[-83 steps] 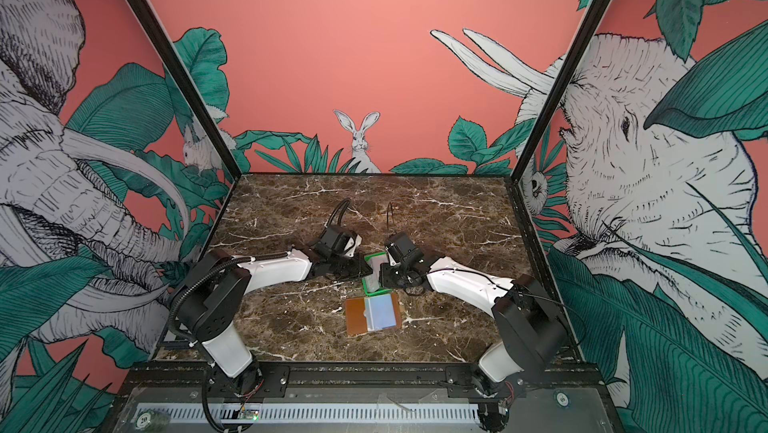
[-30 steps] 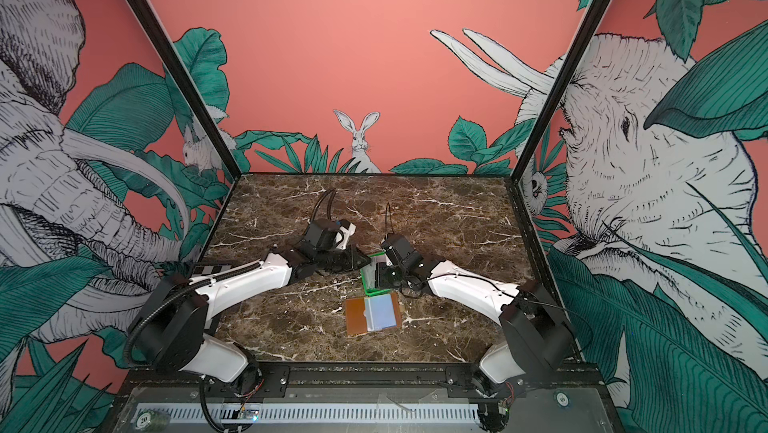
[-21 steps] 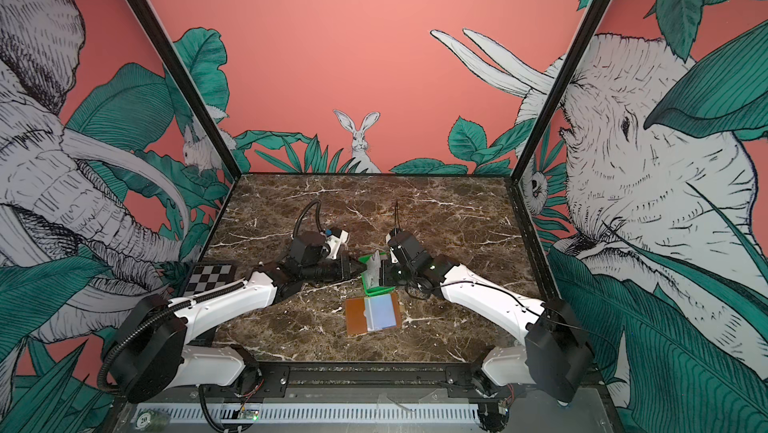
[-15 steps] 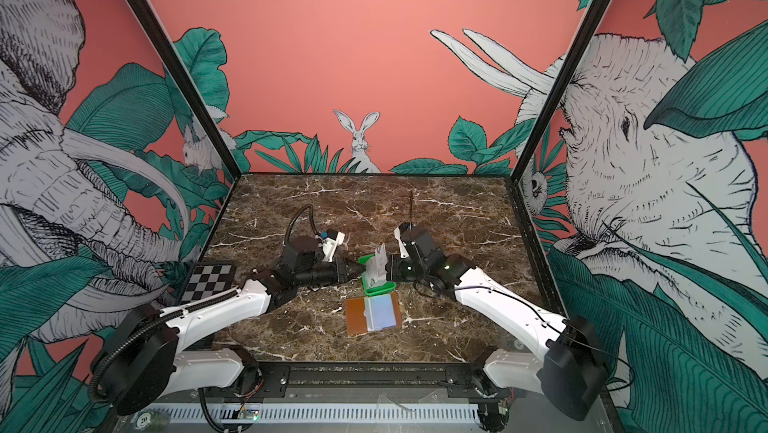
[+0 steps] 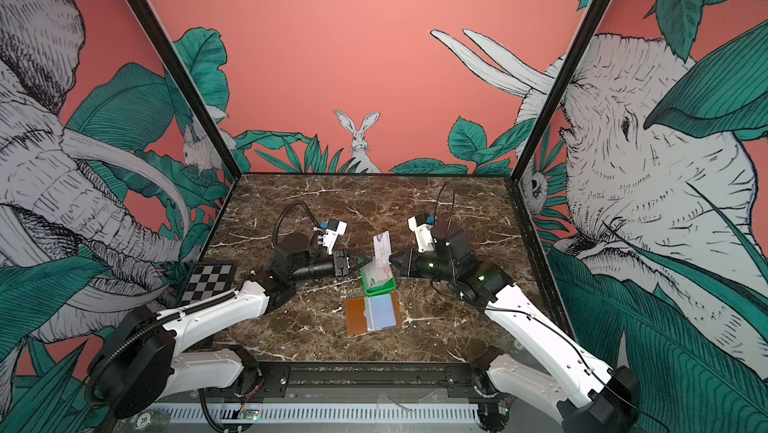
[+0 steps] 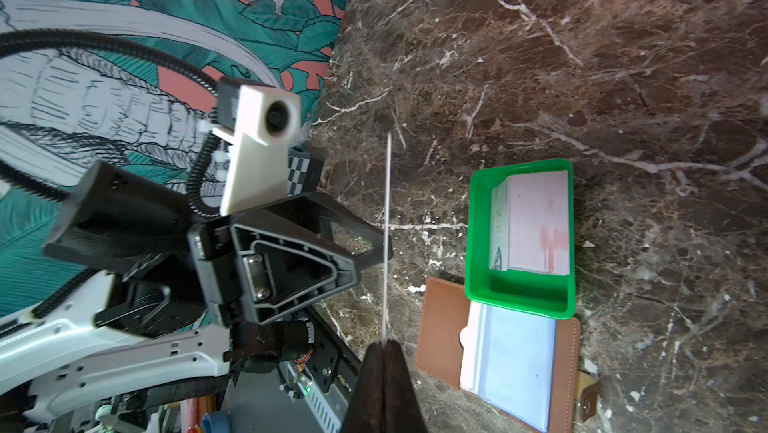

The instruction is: Put the credit cards into the card holder

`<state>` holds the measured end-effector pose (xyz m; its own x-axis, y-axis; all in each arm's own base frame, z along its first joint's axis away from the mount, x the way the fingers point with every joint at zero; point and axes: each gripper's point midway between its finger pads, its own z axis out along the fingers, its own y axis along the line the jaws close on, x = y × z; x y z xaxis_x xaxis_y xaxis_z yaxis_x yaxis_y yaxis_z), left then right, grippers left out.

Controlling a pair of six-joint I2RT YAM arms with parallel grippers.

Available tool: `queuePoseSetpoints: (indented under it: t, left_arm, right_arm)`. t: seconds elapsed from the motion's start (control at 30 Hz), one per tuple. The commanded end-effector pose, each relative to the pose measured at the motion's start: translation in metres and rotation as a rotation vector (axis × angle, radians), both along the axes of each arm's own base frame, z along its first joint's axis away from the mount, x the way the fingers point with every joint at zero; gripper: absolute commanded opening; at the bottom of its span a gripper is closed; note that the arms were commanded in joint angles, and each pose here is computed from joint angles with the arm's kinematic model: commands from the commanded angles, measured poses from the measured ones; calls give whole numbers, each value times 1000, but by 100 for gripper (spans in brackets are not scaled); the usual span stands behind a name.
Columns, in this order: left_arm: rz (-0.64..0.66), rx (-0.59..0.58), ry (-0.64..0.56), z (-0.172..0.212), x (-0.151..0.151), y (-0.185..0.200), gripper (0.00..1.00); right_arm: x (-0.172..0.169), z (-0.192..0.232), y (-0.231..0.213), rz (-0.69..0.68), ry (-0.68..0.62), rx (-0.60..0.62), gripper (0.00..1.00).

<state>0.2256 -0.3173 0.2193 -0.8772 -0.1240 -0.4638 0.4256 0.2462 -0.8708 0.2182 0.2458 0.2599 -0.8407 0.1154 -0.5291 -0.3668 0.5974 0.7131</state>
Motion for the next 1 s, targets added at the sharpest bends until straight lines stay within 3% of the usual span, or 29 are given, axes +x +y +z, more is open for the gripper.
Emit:
queuePoseSetpoints:
  t: [0.0, 0.77, 0.97]
  left_arm:
    - [-43, -87, -46, 28, -3, -4, 36]
    - [-102, -153, -57, 50, -9, -10, 25]
    - [-102, -146, -58, 47, -8, -10, 14]
  right_arm:
    - [-6, 28, 4, 34, -29, 88, 0]
    - [-9, 9, 8, 50, 28, 133, 0]
    - [-9, -5, 5, 35, 54, 108, 0]
